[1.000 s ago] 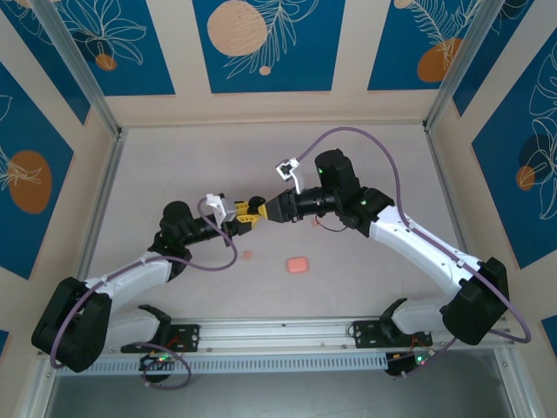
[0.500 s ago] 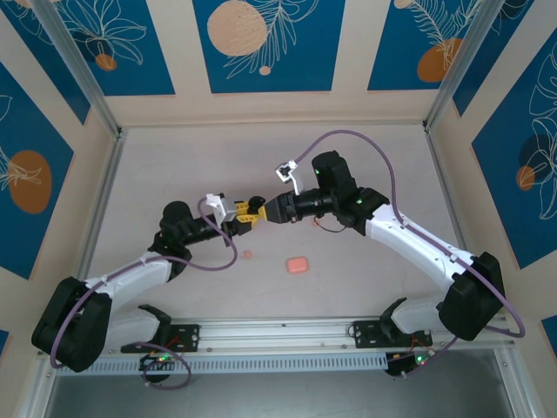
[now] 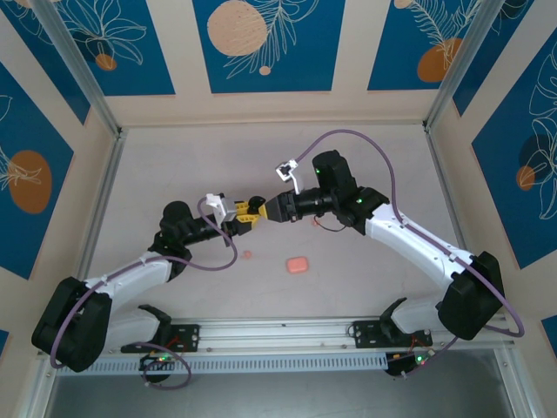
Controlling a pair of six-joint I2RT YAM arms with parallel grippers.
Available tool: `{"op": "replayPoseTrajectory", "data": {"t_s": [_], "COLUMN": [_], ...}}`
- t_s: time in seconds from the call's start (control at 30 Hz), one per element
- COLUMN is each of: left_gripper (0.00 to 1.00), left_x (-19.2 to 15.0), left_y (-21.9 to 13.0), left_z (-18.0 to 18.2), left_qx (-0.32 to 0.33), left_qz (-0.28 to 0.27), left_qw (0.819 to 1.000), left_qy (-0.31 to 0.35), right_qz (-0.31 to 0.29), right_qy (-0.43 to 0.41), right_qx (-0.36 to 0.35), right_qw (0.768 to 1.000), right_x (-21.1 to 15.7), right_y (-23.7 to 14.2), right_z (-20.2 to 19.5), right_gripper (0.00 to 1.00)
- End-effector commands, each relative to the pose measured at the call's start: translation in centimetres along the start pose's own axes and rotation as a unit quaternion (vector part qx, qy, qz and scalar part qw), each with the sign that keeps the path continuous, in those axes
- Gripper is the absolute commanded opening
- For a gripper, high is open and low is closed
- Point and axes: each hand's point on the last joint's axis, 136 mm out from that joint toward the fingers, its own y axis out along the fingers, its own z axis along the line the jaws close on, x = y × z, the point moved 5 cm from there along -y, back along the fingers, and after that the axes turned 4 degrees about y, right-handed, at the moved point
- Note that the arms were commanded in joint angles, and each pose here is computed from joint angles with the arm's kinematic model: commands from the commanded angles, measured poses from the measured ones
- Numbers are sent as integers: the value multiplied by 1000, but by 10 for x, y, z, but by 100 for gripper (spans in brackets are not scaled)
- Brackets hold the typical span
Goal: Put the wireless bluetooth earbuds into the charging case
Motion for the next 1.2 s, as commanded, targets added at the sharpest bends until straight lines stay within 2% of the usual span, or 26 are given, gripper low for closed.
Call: {"op": "replayPoseTrajectory", "data": {"t_s": [0.0,0.27,0.63,1.17], "left_gripper": [3,3,3,3], "left_x": [13,13,13,13], "left_y": [4,4,4,4], "left_z": [-4,-4,-4,-4], "left_qx": [-20,-20,-21,-19], "left_qz": [-21,-22,-22,-20], "left_qw": [999,999,999,1000], "left_qy": [13,14,14,13], "right_qz": [-8,-11,11,17], "right_qy": [-9,11,18,6], "right_qx": [18,-2,2,29], "right_qw": [1000,1000,1000,999], "right_x": [-1,-3,-5,-2], "right_y": [-9,-12,1,9], "right_z": [8,-7,-12,-2], "right_gripper": [37,40,38,21]}}
